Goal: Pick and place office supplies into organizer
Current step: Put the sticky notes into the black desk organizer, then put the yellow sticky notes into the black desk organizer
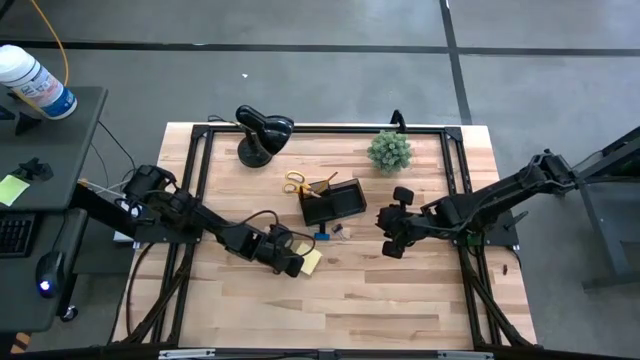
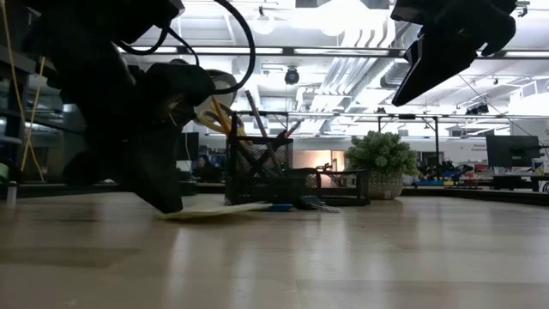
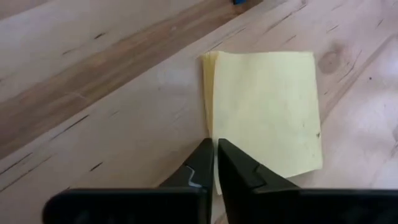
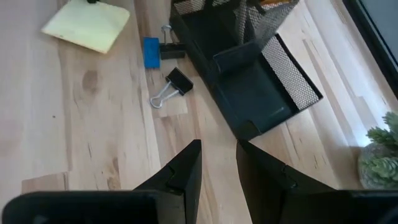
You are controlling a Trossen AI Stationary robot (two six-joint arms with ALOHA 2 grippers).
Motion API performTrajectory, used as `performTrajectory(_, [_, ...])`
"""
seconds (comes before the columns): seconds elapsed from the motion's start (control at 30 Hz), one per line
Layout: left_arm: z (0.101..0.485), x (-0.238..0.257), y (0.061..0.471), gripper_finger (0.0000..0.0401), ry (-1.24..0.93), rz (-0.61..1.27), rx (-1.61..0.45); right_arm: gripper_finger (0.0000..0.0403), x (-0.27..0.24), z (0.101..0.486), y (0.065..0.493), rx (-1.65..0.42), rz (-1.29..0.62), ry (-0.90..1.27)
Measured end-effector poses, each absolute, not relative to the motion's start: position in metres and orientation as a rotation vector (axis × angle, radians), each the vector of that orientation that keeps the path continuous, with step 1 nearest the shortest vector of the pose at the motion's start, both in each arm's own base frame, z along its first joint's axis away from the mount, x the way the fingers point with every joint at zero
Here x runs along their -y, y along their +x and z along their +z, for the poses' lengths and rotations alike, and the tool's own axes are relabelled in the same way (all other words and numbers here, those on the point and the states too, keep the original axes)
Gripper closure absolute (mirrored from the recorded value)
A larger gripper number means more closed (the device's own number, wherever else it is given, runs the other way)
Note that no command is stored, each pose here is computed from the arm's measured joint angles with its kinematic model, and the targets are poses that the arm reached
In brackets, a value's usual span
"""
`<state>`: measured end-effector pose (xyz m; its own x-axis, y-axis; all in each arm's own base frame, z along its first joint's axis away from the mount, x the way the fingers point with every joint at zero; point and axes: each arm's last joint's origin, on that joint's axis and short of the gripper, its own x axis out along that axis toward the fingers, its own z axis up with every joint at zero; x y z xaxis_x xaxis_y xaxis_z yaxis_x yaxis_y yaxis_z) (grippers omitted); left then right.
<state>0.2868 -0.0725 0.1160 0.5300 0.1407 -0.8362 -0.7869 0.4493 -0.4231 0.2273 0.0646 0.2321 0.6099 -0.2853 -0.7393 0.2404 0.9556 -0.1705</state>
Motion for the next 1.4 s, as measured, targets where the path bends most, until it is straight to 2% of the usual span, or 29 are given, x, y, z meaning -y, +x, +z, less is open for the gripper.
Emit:
performTrajectory(0.33, [0.138,0.073,0.312,0.0400,-0.857,0.568,-0.570,0.0305,-0.062,0.228,0.221,-0.921,-0.374,0.022])
performTrajectory(0.7, [0.199,0.050,0.360,0.0401,-0.551,0.414,-0.477,0.0305,-0.066,0.231,0.226,-0.873,-0.329,0.107])
performTrajectory(0.83, [0.217,0.038,0.368,0.0401,-0.447,0.366,-0.538,0.0305,-0.066,0.231,0.226,-0.882,-0.311,0.118])
performTrajectory(1.03, [0.227,0.029,0.373,0.0401,-0.280,0.177,-0.653,0.0305,-0.066,0.231,0.226,-0.882,-0.313,0.128])
performTrajectory(1.23, [0.219,0.031,0.375,0.0401,-0.053,0.074,-0.704,0.0305,-0.066,0.231,0.226,-0.881,-0.313,0.127])
performTrajectory(1.4, [0.196,0.032,0.381,0.0388,0.043,0.018,-0.777,0.0305,-0.066,0.231,0.227,-0.878,-0.311,0.125])
